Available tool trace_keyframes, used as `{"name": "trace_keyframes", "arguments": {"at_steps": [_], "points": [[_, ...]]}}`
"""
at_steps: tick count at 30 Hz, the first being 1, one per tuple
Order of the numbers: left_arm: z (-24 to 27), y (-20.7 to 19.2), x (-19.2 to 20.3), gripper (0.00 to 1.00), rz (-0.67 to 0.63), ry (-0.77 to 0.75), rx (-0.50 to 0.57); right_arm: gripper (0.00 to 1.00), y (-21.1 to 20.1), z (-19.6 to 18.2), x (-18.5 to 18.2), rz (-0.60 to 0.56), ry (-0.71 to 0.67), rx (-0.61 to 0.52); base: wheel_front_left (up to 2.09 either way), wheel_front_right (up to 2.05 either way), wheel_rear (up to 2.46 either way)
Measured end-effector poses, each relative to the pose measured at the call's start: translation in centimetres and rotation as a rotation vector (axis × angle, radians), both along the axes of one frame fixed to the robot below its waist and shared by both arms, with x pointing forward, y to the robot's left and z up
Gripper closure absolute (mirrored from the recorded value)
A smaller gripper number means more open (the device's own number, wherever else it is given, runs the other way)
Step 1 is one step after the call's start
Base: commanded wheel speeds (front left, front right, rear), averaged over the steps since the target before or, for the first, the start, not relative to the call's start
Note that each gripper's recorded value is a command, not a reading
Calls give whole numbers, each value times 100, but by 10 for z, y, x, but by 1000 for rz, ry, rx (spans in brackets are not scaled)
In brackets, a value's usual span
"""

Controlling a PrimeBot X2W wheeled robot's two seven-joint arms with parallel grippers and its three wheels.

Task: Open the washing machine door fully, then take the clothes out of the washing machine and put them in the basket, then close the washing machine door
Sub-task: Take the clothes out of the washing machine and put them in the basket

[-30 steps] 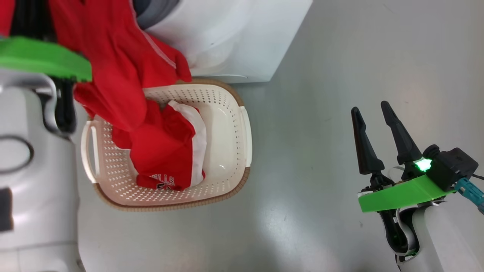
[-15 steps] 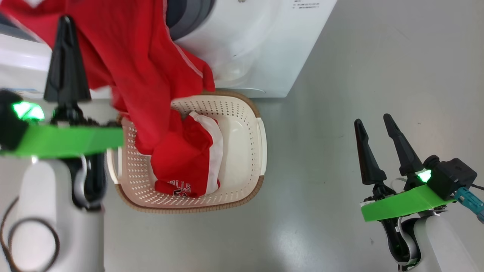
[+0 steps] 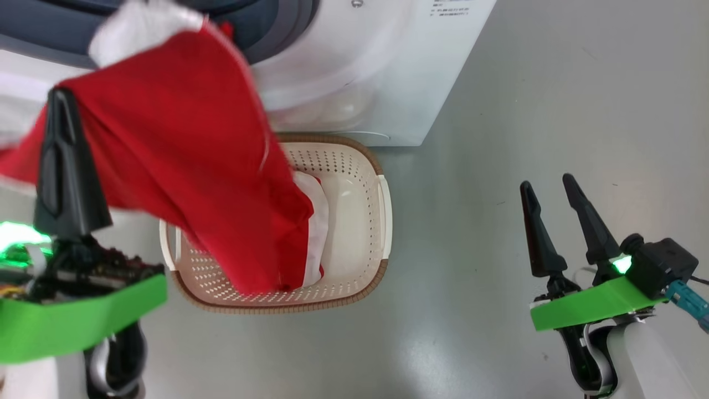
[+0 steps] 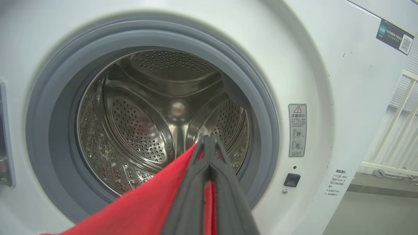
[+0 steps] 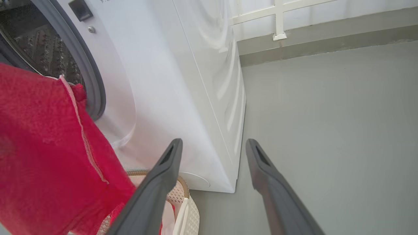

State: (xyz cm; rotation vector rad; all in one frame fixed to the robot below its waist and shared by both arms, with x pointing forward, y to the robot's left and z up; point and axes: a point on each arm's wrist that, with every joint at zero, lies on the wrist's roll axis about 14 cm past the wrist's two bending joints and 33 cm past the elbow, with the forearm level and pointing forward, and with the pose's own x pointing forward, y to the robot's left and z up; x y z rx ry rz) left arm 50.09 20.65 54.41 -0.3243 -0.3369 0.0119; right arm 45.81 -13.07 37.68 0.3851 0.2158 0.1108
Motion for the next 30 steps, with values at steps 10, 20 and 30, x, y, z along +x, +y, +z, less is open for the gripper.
{"name": "trace_keyframes", "arguments": {"at_steps": [10, 20, 30], "points": [[-63, -20, -3, 100, -57, 193, 1, 0, 3, -7, -1, 8, 17, 1, 0, 0, 0], [-173, -41, -7, 100, -116, 518, 12, 0, -4, -18, -5, -6, 48, -9, 0, 0, 0], [-254, -58, -6, 100, -170, 752, 34, 0, -14, -34, 0, -29, 73, -20, 0, 0, 0]]}}
